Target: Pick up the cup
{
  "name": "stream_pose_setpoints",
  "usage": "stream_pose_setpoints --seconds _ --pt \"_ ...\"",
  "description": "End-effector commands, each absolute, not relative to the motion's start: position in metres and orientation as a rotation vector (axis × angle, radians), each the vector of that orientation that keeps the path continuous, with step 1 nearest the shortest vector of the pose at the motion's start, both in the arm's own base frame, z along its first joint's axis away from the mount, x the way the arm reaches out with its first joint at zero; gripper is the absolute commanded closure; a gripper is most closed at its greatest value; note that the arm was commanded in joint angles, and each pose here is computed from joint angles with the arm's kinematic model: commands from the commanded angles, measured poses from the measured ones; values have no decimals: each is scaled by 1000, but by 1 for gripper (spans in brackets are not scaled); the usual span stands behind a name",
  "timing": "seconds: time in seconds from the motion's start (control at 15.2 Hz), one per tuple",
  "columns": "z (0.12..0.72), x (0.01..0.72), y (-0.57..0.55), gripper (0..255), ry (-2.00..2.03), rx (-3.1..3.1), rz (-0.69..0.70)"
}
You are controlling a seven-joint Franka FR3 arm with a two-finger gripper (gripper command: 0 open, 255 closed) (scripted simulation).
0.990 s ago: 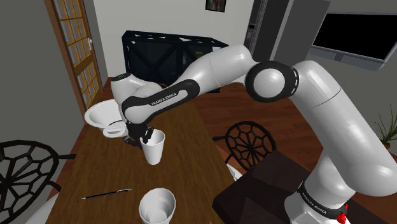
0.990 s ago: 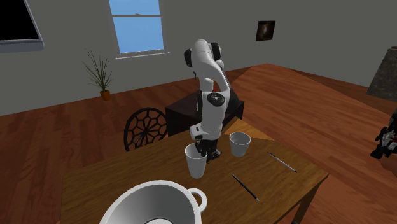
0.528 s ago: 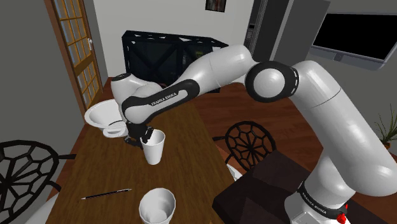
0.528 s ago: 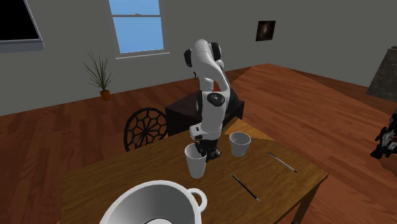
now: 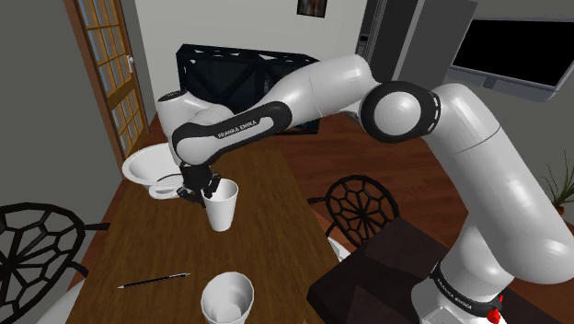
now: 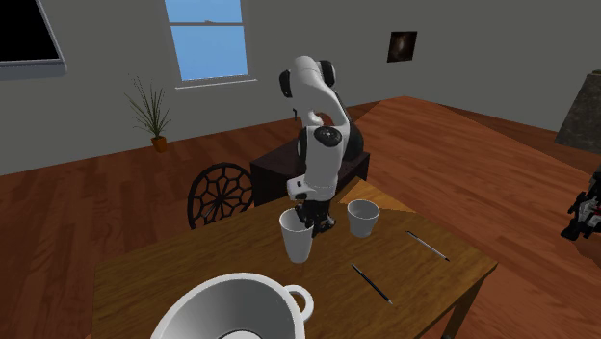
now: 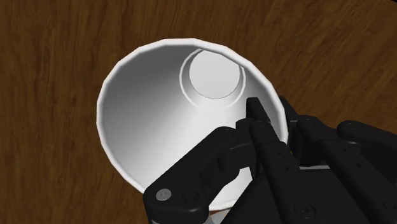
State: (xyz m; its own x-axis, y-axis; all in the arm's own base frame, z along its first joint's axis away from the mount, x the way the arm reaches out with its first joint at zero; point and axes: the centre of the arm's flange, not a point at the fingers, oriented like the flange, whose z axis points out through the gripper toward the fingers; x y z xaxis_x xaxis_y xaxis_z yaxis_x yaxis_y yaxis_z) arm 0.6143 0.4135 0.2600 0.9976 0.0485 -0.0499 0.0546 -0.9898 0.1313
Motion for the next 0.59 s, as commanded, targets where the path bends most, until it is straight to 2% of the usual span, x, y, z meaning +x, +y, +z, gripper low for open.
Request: stream_pose_setpoints --seconds 0.0,0.53 --pt "270 613 413 255 78 3007 -70" --pt "303 614 413 255 78 3007 -70"
